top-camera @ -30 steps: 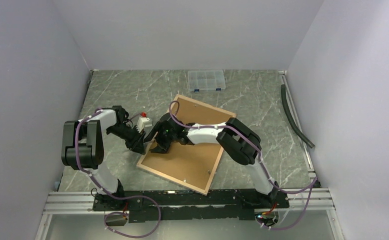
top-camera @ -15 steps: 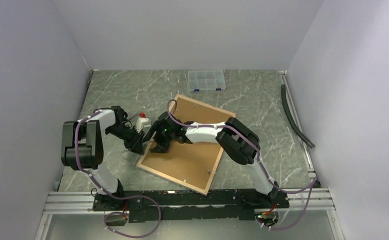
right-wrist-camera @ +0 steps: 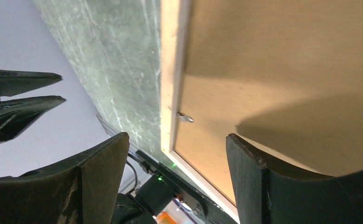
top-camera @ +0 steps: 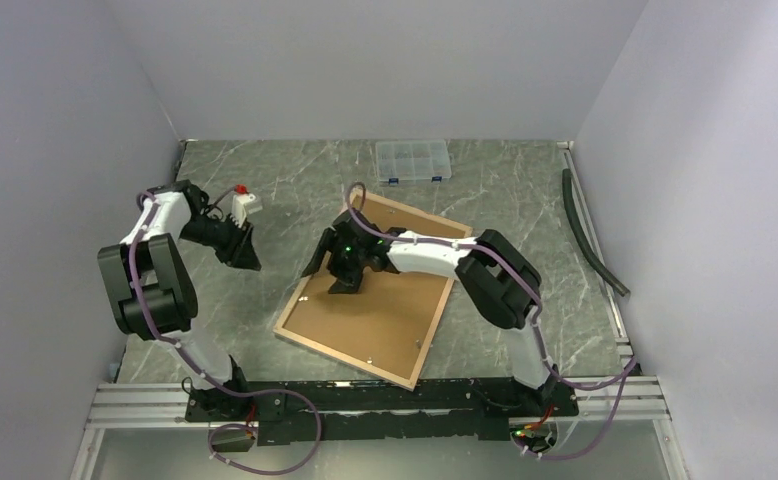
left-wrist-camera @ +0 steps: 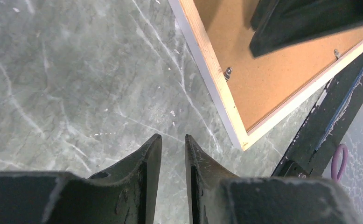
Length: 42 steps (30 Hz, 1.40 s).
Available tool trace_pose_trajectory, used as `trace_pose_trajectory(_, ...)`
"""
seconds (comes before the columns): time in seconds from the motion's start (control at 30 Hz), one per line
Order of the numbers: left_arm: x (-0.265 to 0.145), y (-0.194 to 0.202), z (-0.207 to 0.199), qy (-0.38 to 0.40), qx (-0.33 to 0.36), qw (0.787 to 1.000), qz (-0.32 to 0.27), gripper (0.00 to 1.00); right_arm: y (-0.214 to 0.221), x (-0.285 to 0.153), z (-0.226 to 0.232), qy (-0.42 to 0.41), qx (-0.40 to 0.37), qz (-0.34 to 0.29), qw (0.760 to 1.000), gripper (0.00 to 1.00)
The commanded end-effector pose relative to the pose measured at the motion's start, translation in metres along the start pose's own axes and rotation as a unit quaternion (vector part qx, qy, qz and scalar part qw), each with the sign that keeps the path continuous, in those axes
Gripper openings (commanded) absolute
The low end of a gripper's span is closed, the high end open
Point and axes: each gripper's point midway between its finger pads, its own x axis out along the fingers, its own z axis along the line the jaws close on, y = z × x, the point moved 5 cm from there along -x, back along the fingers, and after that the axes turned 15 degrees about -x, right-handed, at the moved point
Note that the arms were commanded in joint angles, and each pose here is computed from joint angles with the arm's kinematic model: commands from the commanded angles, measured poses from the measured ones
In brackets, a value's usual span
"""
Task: Put the photo into the frame
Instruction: Install the photo frame at the center of the board.
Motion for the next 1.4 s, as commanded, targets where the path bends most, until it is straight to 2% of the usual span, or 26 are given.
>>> trace_pose_trajectory(0.0, -0.006, -0.009, -0.008, 0.026, -0.032, 0.999, -0.023, 0.33, -0.013, -0.038, -0.009, 0.013, -0.028, -0.031, 0.999, 0.78)
trace_pose_trajectory(0.03, -0.005, -0.013, -0.007, 0.022, -0.041, 0.998, -0.03, 0.36, -0.019, -0.043, -0.015, 0.022, -0.033, -0.042, 0.998, 0.77)
trace_pose_trajectory(0.1, -0.001, -0.021, -0.001, 0.012, -0.068, 0.997, -0.04, 0.49, -0.033, -0.057, -0.021, 0.033, -0.047, -0.07, 0.996, 0.76)
trace_pose_trajectory(0.13, 0.004, -0.026, 0.003, 0.0, -0.085, 0.996, -0.04, 0.5, -0.039, -0.062, -0.024, 0.03, -0.052, -0.078, 0.995, 0.75)
trace_pose_trajectory(0.23, 0.024, -0.04, 0.006, -0.011, -0.108, 0.994, -0.021, 0.49, -0.066, -0.075, -0.038, 0.027, -0.062, -0.107, 0.992, 0.74)
trace_pose_trajectory(0.37, 0.051, -0.056, -0.001, 0.031, -0.12, 0.992, -0.011, 0.5, -0.093, -0.082, -0.051, 0.016, -0.083, -0.126, 0.988, 0.74)
trace_pose_trajectory(0.63, 0.088, -0.08, -0.009, 0.06, -0.102, 0.993, 0.015, 0.49, -0.128, -0.082, -0.066, 0.013, -0.108, -0.138, 0.984, 0.73)
trace_pose_trajectory(0.8, 0.107, -0.081, -0.004, 0.083, -0.11, 0.99, 0.027, 0.42, -0.135, -0.065, -0.076, 0.003, -0.092, -0.129, 0.987, 0.72)
trace_pose_trajectory(1.17, 0.127, -0.095, 0.002, 0.098, -0.11, 0.989, 0.025, 0.43, -0.165, -0.038, -0.08, 0.018, -0.098, -0.143, 0.985, 0.71)
trace_pose_trajectory(1.37, 0.133, -0.088, 0.005, 0.09, -0.107, 0.99, 0.034, 0.35, -0.187, -0.022, -0.073, 0.005, -0.096, -0.151, 0.984, 0.69)
